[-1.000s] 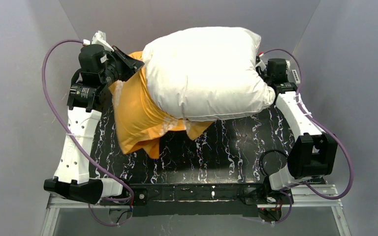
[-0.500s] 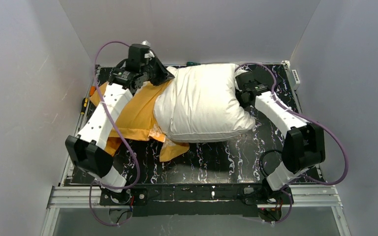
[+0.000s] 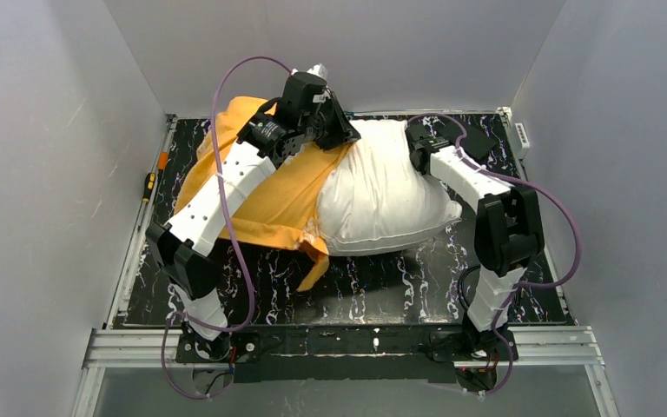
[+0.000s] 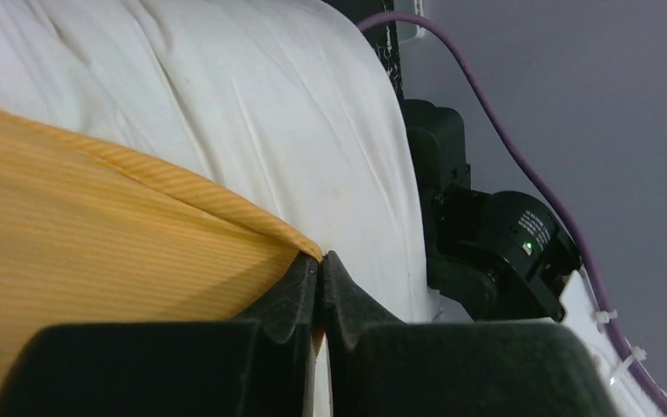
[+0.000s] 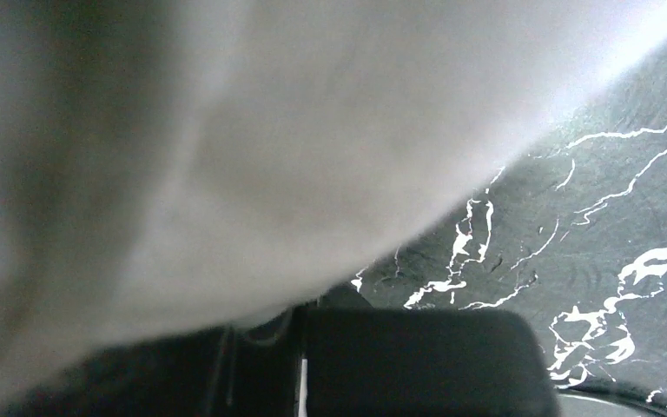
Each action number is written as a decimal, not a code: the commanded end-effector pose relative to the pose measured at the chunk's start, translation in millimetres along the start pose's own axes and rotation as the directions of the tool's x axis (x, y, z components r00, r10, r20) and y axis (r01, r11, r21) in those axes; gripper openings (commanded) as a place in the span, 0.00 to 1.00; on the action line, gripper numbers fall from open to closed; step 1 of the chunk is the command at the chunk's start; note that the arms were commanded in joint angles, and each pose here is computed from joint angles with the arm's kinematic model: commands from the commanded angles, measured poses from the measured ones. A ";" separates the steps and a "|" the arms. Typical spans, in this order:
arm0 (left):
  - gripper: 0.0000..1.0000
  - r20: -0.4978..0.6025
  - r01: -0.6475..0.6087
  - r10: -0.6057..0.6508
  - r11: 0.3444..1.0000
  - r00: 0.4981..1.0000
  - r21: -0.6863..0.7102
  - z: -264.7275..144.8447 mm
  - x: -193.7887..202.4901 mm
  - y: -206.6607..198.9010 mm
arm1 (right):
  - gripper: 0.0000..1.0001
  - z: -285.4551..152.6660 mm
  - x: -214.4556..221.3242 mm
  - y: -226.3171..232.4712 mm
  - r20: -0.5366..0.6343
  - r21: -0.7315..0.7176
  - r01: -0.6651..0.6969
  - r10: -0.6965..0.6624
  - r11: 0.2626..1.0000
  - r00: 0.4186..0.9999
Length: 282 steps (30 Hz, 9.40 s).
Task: Put the pillow into the pillowcase
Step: Stuff the pillow into the pillowcase.
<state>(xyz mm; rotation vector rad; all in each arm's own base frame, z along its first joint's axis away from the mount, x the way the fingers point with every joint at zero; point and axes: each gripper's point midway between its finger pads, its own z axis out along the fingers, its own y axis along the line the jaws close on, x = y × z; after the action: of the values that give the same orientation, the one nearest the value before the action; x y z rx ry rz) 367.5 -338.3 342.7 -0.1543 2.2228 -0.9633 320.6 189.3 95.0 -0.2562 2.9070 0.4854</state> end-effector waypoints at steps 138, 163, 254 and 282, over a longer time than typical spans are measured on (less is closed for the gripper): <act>0.70 -0.070 -0.154 0.137 0.887 0.988 -0.435 -23.1 -94.4 186.2 | 0.21 25.9 -86.4 204.4 0.159 -0.652 0.234 -0.172 0.721 0.972; 0.00 -0.044 0.016 -0.004 0.961 0.999 0.275 -13.3 -104.9 33.3 | 0.11 -8.1 -99.1 225.0 0.208 -0.782 0.221 -0.090 0.583 0.974; 0.84 -0.313 -0.413 0.346 0.894 0.884 -0.176 -0.1 18.0 103.7 | 0.77 -144.2 -46.3 126.4 0.375 -0.317 0.288 -0.160 0.904 0.913; 0.00 -0.095 -0.142 0.230 0.825 0.968 0.547 -103.2 19.7 -62.3 | 0.61 -48.4 -89.6 148.5 0.102 -0.782 -0.094 0.276 0.616 0.956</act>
<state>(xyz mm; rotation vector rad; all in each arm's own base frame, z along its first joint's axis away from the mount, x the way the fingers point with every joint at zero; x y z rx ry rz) 346.2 -311.8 302.1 0.1686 2.3211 -1.1162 345.1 315.8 187.7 -0.1051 2.5362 1.5695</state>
